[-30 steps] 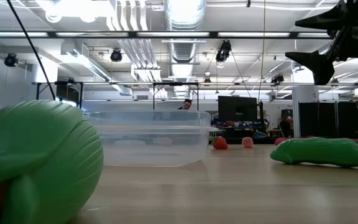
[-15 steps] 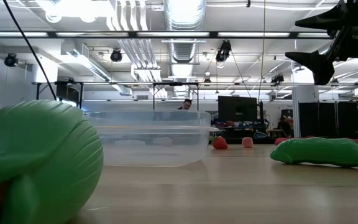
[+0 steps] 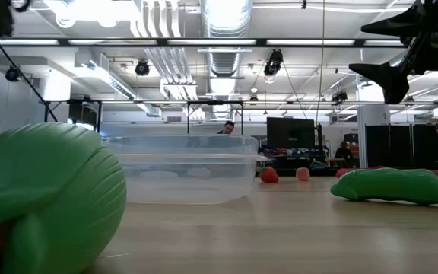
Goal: Pick and placing Produce into tupperware
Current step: Put the tomato into the bin
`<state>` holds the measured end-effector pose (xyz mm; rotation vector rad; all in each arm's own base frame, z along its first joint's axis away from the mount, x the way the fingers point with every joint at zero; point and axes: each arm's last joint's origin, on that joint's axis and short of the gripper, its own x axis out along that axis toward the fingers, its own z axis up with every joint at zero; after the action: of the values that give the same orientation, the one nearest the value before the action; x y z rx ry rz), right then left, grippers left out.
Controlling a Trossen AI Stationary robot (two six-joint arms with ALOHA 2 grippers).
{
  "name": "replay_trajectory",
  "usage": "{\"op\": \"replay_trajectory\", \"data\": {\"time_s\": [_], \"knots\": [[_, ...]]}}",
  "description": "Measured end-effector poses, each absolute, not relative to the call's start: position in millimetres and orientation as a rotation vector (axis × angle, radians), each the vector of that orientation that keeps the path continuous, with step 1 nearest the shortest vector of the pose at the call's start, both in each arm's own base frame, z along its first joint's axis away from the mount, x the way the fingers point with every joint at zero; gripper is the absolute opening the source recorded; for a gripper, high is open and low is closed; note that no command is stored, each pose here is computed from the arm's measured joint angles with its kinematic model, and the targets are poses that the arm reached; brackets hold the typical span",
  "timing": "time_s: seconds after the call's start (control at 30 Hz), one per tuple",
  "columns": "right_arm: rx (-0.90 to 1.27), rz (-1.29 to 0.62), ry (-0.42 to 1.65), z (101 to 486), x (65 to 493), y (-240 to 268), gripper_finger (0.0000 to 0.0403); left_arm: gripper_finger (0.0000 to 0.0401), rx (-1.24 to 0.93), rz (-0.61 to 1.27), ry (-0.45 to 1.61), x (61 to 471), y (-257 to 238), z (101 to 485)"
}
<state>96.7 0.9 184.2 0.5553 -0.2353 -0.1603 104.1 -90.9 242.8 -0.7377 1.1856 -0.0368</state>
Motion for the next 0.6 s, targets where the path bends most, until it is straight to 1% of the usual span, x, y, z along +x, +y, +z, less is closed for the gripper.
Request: {"op": "replay_trajectory", "data": {"time_s": [0.2, 0.33, 0.43, 0.6], "knots": [[0.555, -0.160, -0.235, 184.2, 96.7, 0.9, 0.0327, 0.0238, -0.612, 0.155, 0.806, 110.4, -67.9, 254.7], [0.555, -0.160, -0.235, 184.2, 96.7, 0.9, 0.0327, 0.0238, -0.494, 0.253, 0.622, 120.4, -58.4, 259.5], [0.555, -0.160, -0.235, 184.2, 96.7, 0.9, 0.0327, 0.0238, -0.423, 0.290, 0.579, 134.4, -53.2, 257.5], [0.555, -0.160, -0.235, 184.2, 96.7, 0.9, 0.0327, 0.0238, -0.319, 0.286, 0.623, 165.0, -44.6, 249.2]]}}
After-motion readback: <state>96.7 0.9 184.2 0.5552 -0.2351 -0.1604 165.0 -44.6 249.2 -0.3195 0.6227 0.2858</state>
